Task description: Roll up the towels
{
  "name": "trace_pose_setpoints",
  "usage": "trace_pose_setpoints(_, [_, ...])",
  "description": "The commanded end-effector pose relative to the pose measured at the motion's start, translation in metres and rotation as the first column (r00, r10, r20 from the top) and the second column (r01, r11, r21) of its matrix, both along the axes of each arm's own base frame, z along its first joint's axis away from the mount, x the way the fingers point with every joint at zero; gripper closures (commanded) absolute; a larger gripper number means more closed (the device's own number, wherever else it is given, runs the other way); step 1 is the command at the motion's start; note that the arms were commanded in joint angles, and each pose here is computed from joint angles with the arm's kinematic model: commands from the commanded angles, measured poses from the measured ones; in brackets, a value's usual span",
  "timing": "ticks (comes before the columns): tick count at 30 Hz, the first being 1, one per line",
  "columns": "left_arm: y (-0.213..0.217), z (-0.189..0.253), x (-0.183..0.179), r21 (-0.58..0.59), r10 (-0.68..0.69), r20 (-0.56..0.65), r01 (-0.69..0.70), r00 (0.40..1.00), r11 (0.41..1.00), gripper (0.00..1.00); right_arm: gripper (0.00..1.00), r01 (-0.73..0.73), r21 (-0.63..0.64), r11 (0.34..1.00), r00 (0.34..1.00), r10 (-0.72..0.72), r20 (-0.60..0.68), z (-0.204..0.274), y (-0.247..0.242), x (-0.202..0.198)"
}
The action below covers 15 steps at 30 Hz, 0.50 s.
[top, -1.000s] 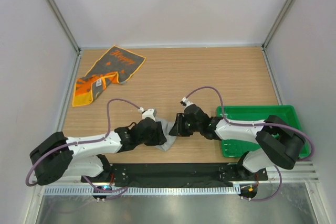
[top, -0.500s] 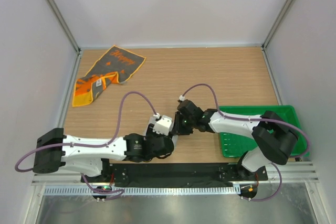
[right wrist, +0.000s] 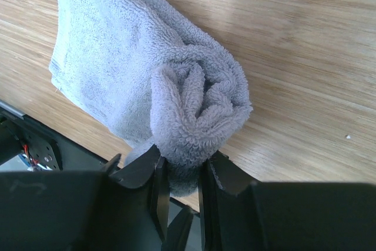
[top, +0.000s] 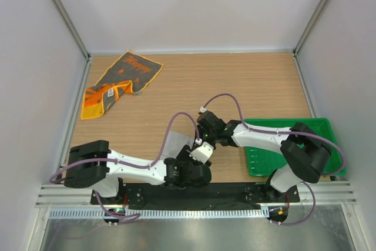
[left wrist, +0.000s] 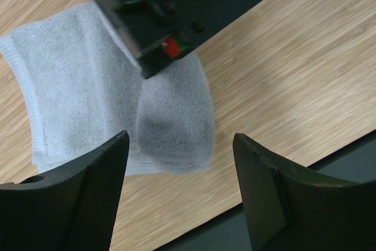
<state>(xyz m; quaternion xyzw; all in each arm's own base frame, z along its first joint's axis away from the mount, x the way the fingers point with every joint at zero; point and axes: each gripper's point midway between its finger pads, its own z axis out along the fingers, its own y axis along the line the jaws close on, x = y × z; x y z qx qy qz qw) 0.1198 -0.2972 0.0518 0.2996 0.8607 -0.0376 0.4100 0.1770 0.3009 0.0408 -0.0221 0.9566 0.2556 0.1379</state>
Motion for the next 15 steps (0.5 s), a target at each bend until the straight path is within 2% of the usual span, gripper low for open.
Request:
trace_pose_setpoints(1, [-0.026, 0.01, 0.006, -0.065, -0.015, 0.047, 0.018, 0.999, 0.998, 0.28, 0.99, -0.005, 0.027, 1.0, 1.0, 0.005, 0.005, 0.011, 0.009, 0.001])
trace_pose_setpoints(4, [-0.029, 0.001, 0.006, -0.044, -0.019, 0.046, 0.021, 0.999, 0.999, 0.29, 0.99, -0.008, 0.034, 0.999, 1.0, 0.008, 0.003, 0.012, 0.01, 0.0])
trace_pose_setpoints(9, [-0.021, -0.011, 0.007, -0.04, 0.013, 0.047, -0.011, 0.999, 0.999, 0.43, 0.99, -0.014, 0.034, 0.999, 1.0, 0.013, 0.005, 0.013, 0.009, -0.001])
trace_pose_setpoints(10, [-0.014, -0.015, 0.007, -0.033, 0.018, 0.047, -0.016, 0.999, 0.999, 0.55, 0.99, -0.016, 0.03, 0.999, 1.0, 0.016, 0.002, 0.012, 0.008, -0.002])
trace_pose_setpoints(12, [-0.012, -0.018, 0.007, -0.044, 0.021, 0.044, -0.019, 0.999, 0.999, 0.66, 0.99, -0.015, 0.031, 0.999, 1.0, 0.015, 0.001, 0.011, 0.007, -0.002])
trace_pose_setpoints(13, [-0.009, -0.022, 0.005, -0.036, 0.017, 0.037, -0.016, 0.999, 0.999, 0.8, 0.99, -0.016, 0.029, 0.999, 1.0, 0.016, -0.004, 0.01, 0.007, -0.003])
trace_pose_setpoints(15, [-0.008, -0.026, 0.004, -0.032, 0.012, 0.028, -0.011, 1.0, 0.999, 0.9, 0.99, -0.014, 0.033, 0.999, 1.0, 0.014, -0.004, 0.009, 0.008, -0.002])
